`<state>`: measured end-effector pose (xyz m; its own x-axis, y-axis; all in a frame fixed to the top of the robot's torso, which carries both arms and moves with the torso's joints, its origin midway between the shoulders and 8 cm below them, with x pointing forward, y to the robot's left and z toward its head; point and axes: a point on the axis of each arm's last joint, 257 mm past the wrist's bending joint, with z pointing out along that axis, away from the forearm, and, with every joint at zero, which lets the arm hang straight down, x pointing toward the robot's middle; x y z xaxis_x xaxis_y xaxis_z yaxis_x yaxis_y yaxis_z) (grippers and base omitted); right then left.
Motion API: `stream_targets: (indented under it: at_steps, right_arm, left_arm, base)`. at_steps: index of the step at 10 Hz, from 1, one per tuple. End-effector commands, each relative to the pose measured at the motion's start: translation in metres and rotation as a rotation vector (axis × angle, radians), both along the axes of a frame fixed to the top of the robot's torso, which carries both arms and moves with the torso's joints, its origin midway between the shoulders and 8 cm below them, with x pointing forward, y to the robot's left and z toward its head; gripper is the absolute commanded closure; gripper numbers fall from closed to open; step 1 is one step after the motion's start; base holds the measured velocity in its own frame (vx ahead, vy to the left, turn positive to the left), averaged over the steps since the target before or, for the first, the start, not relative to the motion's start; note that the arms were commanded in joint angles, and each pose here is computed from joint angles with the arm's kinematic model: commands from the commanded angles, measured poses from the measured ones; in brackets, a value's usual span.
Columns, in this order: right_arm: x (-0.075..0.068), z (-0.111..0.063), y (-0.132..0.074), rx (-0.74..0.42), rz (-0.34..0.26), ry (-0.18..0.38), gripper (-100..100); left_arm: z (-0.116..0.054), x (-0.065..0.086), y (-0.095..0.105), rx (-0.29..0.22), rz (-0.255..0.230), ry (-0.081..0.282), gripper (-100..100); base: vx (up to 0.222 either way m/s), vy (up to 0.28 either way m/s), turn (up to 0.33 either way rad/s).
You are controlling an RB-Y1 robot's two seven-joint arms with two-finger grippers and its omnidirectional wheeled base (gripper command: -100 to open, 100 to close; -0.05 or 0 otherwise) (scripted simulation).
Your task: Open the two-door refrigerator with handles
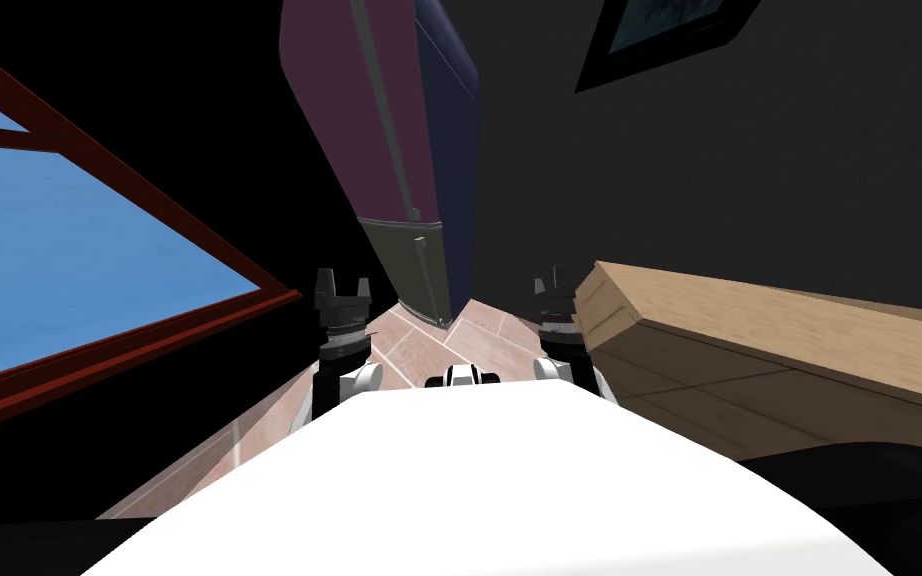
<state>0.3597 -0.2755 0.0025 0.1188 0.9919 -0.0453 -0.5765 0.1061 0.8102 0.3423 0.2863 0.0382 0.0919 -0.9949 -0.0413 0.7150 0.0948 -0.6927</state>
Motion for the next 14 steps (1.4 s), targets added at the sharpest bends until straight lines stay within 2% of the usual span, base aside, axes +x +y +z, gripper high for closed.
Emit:
stream_targets:
  at_steps: [1,5,7,10,11,13,14]
  right_arm:
    - [0.0,0.0,0.0,0.0,0.0,0.0,0]
    - [0.0,0.0,0.0,0.0,0.0,0.0,0]
    - [0.0,0.0,0.0,0.0,0.0,0.0,0]
    - [0.0,0.0,0.0,0.0,0.0,0.0,0]
    - [0.0,0.0,0.0,0.0,0.0,0.0,0]
    - [0.0,0.0,0.0,0.0,0.0,0.0,0]
    - [0.0,0.0,0.0,0.0,0.0,0.0,0]
  left_arm:
    - [-0.001,0.007,0.006,0.0,-0.013,0.039,-100]
    - [-0.002,0.016,0.021,-0.042,-0.023,0.102,-100]
    - [-0.002,0.019,0.026,-0.059,-0.025,0.12,-100]
    - [-0.001,0.024,0.039,-0.118,-0.033,0.163,-100]
    - [-0.003,0.026,0.039,-0.119,-0.032,0.172,-100]
    - [-0.003,0.028,0.047,-0.165,-0.039,0.198,-100]
    - [-0.005,0.03,0.048,-0.167,-0.039,0.208,-100]
  base:
    - [0.124,-0.054,0.092]
    - [0.119,-0.063,0.098]
    - [0.116,-0.078,0.075]
    - [0.135,-0.046,0.095]
    - [0.095,-0.065,0.073]
    - [0.122,-0.07,0.119]
    - [0.104,-0.072,0.039]
